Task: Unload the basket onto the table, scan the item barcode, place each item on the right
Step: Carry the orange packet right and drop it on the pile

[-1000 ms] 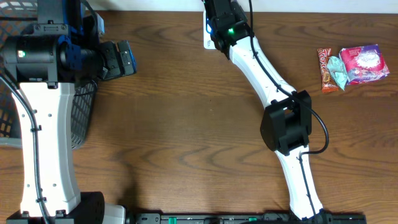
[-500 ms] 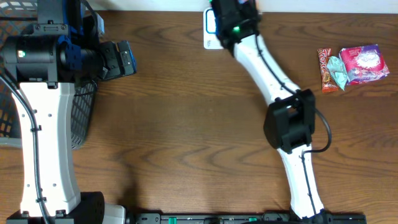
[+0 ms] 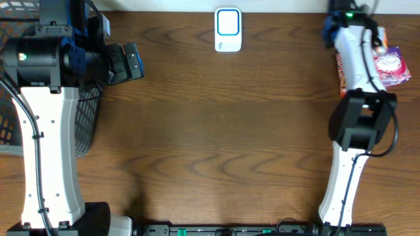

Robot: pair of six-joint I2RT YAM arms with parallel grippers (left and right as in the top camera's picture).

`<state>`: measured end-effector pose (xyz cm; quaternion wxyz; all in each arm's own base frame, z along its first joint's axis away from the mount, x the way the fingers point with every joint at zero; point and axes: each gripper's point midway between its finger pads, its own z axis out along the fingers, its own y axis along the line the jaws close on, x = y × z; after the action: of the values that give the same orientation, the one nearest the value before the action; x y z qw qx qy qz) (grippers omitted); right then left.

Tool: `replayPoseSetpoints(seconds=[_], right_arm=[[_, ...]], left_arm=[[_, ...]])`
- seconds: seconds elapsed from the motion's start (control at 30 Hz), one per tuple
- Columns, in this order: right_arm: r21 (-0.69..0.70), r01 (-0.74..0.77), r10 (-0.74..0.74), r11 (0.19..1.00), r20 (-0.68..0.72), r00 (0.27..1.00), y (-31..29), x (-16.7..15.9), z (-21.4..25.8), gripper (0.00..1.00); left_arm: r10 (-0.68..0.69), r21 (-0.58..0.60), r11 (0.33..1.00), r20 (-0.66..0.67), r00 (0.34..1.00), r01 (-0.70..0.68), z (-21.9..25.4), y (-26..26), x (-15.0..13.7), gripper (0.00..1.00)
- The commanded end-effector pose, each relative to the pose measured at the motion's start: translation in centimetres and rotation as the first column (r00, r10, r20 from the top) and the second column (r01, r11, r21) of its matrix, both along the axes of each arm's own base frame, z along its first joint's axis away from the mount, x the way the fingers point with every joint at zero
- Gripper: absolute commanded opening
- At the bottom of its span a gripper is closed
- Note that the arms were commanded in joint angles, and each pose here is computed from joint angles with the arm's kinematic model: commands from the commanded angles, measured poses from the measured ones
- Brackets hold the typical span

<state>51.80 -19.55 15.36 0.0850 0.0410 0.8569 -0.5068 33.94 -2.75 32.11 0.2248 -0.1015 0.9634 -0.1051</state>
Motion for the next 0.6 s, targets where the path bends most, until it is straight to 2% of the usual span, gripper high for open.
replayPoseSetpoints(seconds=[0.0,0.1,0.17,0.27,0.33,0.43,0.57], right_arm=[[0.178,0.028,-0.037,0.984,0.046,0.998,0.1,-0.3,-3.5,0.06],[0.325,0.066,-0.1,0.943,0.089,0.991,-0.7,-0.8,-5.3,0.08],[0.389,0.088,-0.137,0.917,0.099,0.986,-1.3,-1.3,-6.1,0.14],[0.424,0.107,-0.16,0.899,0.092,0.983,-2.0,-1.9,-6.5,0.45],[0.425,0.116,-0.166,0.898,0.083,0.983,-2.2,-2.2,-6.5,0.74],[0.425,0.121,-0.165,0.897,0.069,0.984,-2.0,-2.6,-6.2,0.99],[0.432,0.128,-0.199,0.893,0.122,0.972,-1.3,-2.9,-3.8,0.99]], left_arm=[[-0.002,-0.01,1.0,-0.014,1.0,0.001,-0.4,-0.2,0.1,0.98],[-0.002,-0.01,1.0,-0.013,1.0,0.001,-0.3,-0.2,0.1,0.98],[-0.002,-0.01,1.0,-0.013,1.0,0.001,-0.3,-0.2,0.1,0.98],[-0.002,-0.01,1.0,-0.013,1.0,0.001,-0.3,-0.2,0.1,0.98],[-0.002,-0.01,1.0,-0.013,1.0,0.001,-0.3,-0.2,0.1,0.98],[-0.002,-0.01,1.0,-0.013,1.0,0.001,-0.3,-0.2,0.1,0.98],[-0.002,-0.01,1.0,-0.013,1.0,0.001,-0.3,-0.2,0.1,0.98]])
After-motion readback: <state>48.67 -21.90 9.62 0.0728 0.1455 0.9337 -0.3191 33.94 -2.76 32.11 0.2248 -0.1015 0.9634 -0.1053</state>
